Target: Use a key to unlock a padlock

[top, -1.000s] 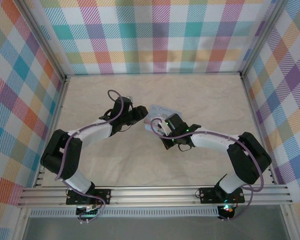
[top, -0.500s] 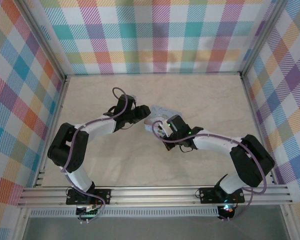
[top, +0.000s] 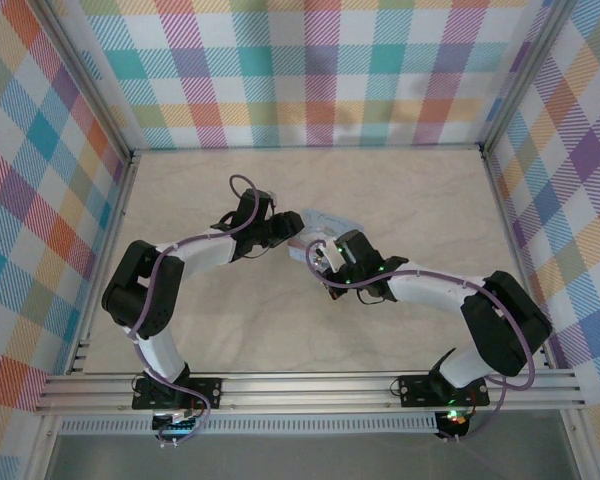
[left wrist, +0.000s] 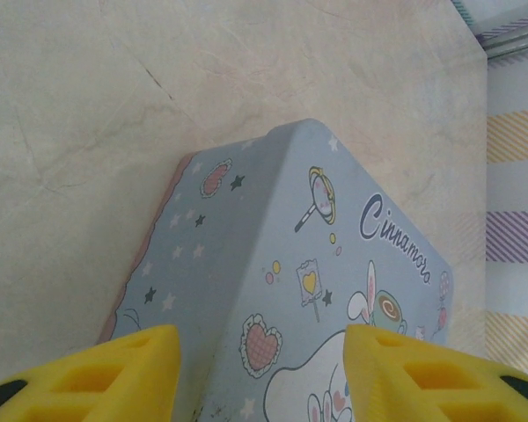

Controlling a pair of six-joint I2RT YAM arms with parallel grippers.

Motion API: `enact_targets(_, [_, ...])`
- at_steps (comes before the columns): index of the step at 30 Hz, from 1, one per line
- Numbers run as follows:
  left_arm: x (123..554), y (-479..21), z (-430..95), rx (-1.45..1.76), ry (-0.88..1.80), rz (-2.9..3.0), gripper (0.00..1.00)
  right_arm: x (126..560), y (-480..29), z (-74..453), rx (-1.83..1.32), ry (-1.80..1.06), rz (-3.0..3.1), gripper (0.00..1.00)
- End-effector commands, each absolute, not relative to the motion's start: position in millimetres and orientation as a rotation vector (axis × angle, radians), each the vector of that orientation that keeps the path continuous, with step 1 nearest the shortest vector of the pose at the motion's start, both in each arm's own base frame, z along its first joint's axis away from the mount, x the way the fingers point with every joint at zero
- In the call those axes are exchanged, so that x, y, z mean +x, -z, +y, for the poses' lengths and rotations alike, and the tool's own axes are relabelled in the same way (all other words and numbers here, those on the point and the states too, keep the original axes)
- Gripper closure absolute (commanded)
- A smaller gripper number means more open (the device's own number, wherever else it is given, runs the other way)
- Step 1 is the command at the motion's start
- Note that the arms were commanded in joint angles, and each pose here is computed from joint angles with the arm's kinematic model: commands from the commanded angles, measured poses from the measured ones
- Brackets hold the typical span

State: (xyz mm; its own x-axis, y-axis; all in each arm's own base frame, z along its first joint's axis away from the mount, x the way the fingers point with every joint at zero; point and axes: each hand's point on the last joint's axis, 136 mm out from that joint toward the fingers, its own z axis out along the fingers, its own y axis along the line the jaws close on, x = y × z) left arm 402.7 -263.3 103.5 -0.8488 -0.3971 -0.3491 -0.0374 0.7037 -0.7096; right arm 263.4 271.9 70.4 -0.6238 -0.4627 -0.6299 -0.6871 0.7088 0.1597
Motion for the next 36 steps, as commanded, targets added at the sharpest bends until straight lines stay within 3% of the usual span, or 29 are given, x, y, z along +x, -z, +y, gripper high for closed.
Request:
enact_targets(1, [412, -112, -267, -0.306, 1.031, 2.391, 0.48, 272, -82, 275, -0.837, -0.547, 2.289, 1.00])
enact_targets(36, [415, -108, -278, -0.318, 1.117, 2.388, 0.50, 298, -83, 278, -0.775, -0.548, 2.234, 1.00])
